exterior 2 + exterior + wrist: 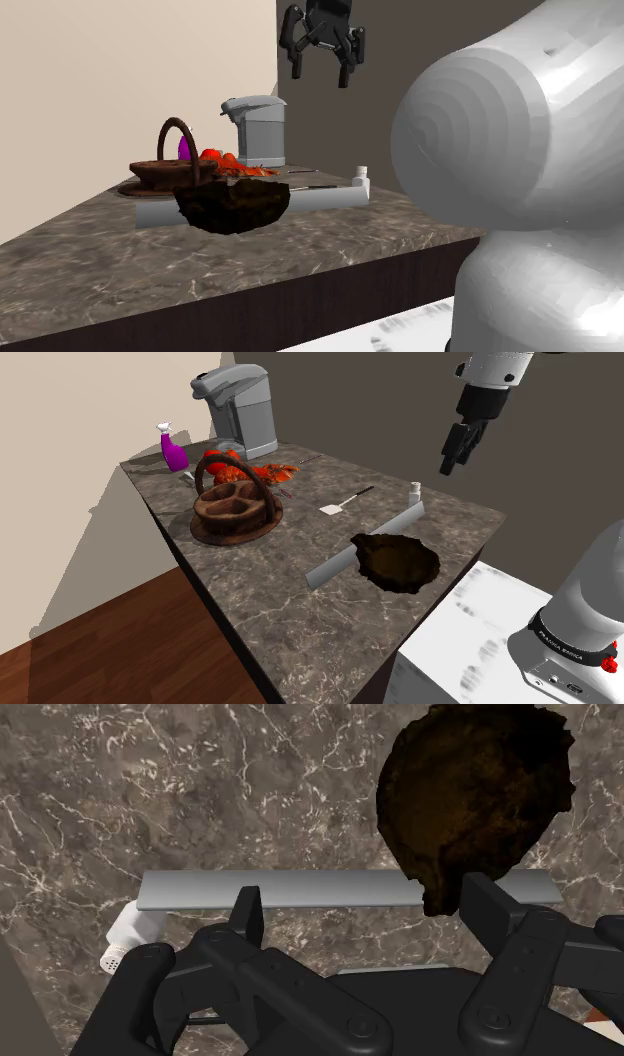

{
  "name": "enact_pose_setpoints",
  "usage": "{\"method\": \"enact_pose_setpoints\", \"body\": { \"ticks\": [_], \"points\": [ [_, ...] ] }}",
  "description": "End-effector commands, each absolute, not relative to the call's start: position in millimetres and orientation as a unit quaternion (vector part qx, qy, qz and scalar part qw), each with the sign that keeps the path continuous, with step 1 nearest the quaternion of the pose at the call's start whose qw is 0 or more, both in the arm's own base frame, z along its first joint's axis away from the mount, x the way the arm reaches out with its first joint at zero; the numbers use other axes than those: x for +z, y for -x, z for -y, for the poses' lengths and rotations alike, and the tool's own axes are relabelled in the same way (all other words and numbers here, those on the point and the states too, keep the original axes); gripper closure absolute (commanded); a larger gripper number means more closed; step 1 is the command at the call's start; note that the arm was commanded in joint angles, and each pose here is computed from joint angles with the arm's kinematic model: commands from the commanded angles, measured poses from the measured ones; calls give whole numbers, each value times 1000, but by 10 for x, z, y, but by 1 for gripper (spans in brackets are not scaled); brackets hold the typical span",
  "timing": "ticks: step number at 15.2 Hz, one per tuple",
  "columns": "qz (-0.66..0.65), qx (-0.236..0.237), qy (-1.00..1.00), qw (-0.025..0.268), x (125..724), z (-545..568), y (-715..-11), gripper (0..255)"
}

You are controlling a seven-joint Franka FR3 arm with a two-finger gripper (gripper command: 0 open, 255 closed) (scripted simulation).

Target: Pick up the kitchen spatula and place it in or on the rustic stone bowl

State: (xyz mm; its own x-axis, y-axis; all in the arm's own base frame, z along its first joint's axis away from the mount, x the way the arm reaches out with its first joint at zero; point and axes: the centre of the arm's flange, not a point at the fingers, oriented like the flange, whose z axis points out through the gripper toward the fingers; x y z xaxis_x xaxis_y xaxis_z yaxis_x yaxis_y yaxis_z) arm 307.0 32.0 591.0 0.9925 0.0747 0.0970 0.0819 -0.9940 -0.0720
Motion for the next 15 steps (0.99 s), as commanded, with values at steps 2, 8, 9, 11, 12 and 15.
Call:
{"method": "enact_pose_setpoints", "body": {
  "ticks": [2,8,9,11,12,15],
  "points": [
    [60,-45,996,36,5850,-230,-3151,0],
    [186,-34,982,26,5494,235,-3705,0],
    [207,-32,977,25,5436,299,-3807,0],
    [248,-28,968,21,5319,415,-4020,0],
    [269,-27,963,20,5261,467,-4130,0],
    [329,-21,944,14,5087,596,-4470,0]
  ]
}}
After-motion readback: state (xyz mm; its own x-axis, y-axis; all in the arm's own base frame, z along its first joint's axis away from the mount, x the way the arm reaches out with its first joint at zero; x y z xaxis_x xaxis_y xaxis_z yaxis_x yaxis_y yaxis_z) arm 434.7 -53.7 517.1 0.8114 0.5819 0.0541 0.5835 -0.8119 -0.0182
